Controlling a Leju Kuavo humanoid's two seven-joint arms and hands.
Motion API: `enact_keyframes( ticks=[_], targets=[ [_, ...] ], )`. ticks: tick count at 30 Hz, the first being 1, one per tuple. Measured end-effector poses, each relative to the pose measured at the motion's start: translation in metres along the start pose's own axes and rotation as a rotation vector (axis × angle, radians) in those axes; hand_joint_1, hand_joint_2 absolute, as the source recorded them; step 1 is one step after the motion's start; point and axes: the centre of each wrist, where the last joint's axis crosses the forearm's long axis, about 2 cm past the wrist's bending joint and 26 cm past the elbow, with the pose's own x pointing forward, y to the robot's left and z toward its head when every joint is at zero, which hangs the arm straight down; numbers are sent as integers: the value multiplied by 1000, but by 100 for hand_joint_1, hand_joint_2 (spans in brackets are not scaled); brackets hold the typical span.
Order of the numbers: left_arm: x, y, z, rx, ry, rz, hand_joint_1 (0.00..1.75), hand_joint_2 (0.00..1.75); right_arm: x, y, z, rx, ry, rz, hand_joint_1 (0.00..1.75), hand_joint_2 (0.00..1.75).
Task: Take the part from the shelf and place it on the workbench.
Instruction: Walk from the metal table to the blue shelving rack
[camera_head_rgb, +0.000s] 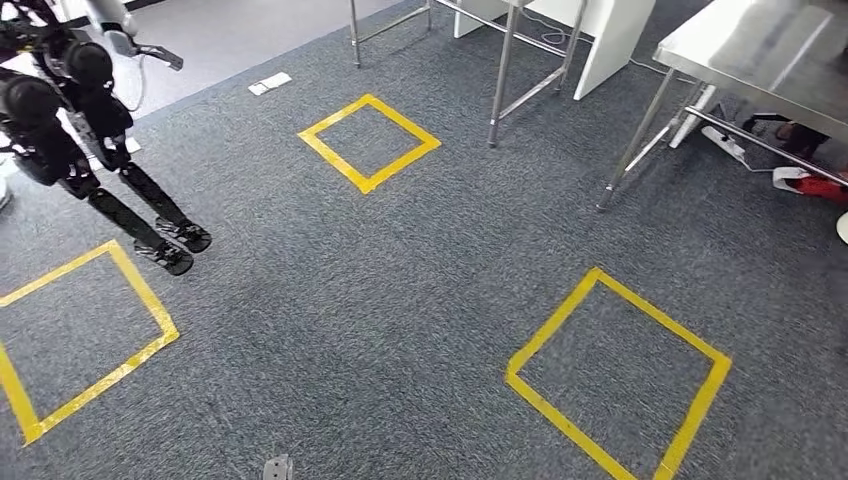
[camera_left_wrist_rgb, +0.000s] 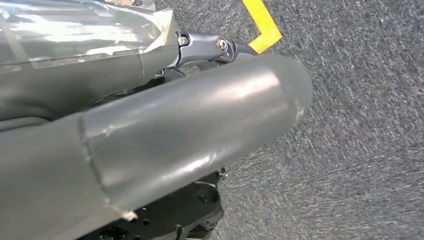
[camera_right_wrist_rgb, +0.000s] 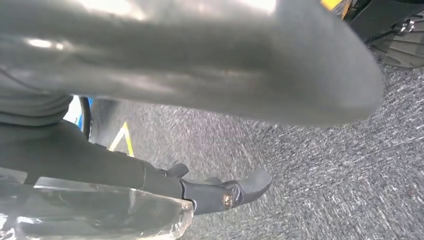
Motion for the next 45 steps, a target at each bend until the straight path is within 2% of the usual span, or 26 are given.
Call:
enact_keyframes(
  ticks=[22, 33, 45],
  targets=[
    [1, 0, 0, 28, -22, -37, 0, 0, -2, 3, 0, 4, 4, 5, 0, 0],
    [1, 0, 0, 20, -19, -45, 0, 0, 2, 7, 2, 73, 5, 10, 0, 0],
    [1, 0, -1, -106, -31, -35, 0, 0, 0, 9, 2, 107, 0, 42, 0, 0]
  ],
)
